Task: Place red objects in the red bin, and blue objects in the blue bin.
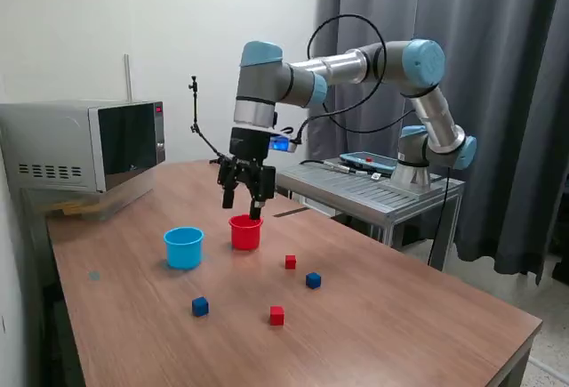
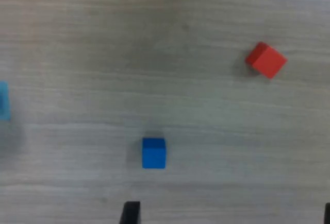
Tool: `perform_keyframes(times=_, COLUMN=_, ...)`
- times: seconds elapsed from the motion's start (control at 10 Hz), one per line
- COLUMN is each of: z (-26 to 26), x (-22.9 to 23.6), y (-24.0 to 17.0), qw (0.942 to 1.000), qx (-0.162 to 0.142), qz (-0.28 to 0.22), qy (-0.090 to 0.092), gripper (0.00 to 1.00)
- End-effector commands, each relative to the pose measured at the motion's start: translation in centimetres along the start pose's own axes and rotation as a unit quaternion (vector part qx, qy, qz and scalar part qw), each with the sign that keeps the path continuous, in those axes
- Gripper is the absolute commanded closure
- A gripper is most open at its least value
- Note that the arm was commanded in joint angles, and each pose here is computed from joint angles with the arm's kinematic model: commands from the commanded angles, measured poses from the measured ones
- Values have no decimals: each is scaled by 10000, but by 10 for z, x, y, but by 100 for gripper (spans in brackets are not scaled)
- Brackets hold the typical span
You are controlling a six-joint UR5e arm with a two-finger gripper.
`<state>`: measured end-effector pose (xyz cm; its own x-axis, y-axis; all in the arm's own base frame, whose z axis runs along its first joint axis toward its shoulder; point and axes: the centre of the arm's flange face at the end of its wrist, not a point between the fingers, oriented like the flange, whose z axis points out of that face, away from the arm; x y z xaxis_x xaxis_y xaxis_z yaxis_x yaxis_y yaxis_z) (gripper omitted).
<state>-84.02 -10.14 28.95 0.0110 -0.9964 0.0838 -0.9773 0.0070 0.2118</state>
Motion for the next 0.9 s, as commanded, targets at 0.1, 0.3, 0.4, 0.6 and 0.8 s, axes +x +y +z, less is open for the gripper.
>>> perform_keyframes(times=0.1, z=34, x=-21, y=17, qw=9999, qx=-8, qz=104, qy=56, gripper=0)
perform_keyframes(times=0.3, z=72, x=-28, y=23, qw=9998, qx=70, qz=135, qy=117, gripper=0)
perform_keyframes(times=0.4, z=90, x=-31, y=24, qw=9998, qx=78, qz=144, qy=116, gripper=0)
perform_keyframes(times=0.6, z=113, x=-36, y=24, qw=9996, qx=124, qz=173, qy=190, gripper=0)
perform_keyframes(times=0.8, z=120, x=-35, y=28, qw=9995, qx=90, qz=163, qy=258, gripper=0)
